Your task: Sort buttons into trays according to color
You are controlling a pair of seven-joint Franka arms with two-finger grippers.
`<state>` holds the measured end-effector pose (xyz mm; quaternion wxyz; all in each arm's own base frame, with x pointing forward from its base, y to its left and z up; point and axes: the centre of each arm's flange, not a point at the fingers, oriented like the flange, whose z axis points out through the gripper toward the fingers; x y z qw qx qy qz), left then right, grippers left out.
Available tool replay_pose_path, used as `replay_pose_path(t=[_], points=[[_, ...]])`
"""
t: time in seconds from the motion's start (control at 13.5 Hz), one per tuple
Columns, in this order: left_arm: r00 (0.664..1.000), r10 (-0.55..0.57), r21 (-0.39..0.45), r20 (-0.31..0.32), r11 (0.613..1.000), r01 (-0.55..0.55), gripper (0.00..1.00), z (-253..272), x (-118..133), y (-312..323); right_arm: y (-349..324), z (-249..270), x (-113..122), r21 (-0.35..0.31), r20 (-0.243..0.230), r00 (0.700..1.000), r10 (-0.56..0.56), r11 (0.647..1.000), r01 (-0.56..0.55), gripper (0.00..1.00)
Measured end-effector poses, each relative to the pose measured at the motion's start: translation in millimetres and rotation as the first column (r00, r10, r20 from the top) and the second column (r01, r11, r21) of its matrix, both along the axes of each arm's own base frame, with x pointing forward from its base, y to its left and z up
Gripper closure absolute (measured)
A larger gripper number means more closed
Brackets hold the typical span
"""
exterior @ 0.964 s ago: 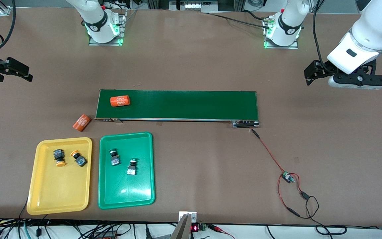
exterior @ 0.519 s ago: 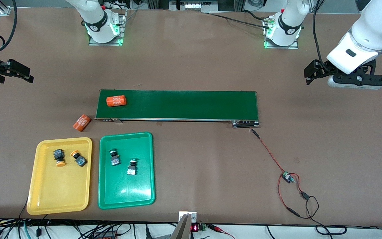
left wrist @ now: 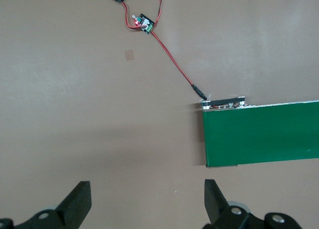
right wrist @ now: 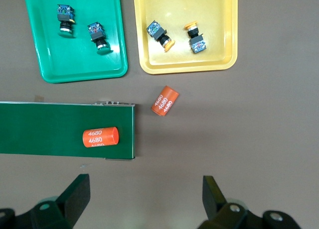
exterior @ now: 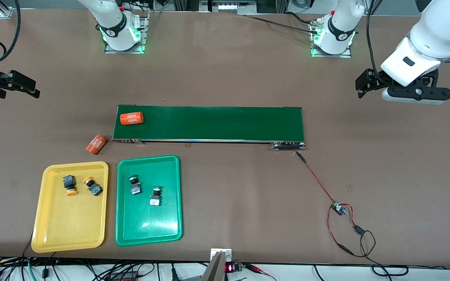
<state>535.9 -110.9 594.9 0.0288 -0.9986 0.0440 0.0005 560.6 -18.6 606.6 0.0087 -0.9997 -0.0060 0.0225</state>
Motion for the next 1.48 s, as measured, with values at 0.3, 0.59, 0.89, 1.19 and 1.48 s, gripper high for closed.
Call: replay_pose_path(t=[0.3,0.59,0.89,1.19,1.48], points=[[1.000,-0.001,0.000,-0.001,1.000,0.001,0.00,-0.1,-0.2,-0.6,-1.7,1.8,0.6,-0.001,0.010,1.000,-0.003,1.000,0.003,0.00],[1.000,-0.002,0.000,-0.001,1.000,0.002,0.00,-0.1,-0.3,-0.9,10.9,1.8,0.9,-0.001,0.009,1.000,0.019,1.000,-0.019,0.00],[1.000,-0.002,0.000,-0.002,1.000,0.002,0.00,-0.1,-0.4,-0.9,10.0,1.8,0.9,-0.002,0.009,1.000,-0.011,1.000,0.011,0.00],[1.000,-0.002,0.000,-0.002,1.000,0.002,0.00,-0.2,-0.4,-0.9,11.4,1.7,0.8,-0.003,0.008,1.000,-0.024,1.000,0.024,0.00],[1.000,-0.002,0.001,-0.002,1.000,0.002,0.00,-0.2,-0.4,-0.9,11.3,1.7,0.7,-0.003,0.007,1.000,-0.024,1.000,0.024,0.00]])
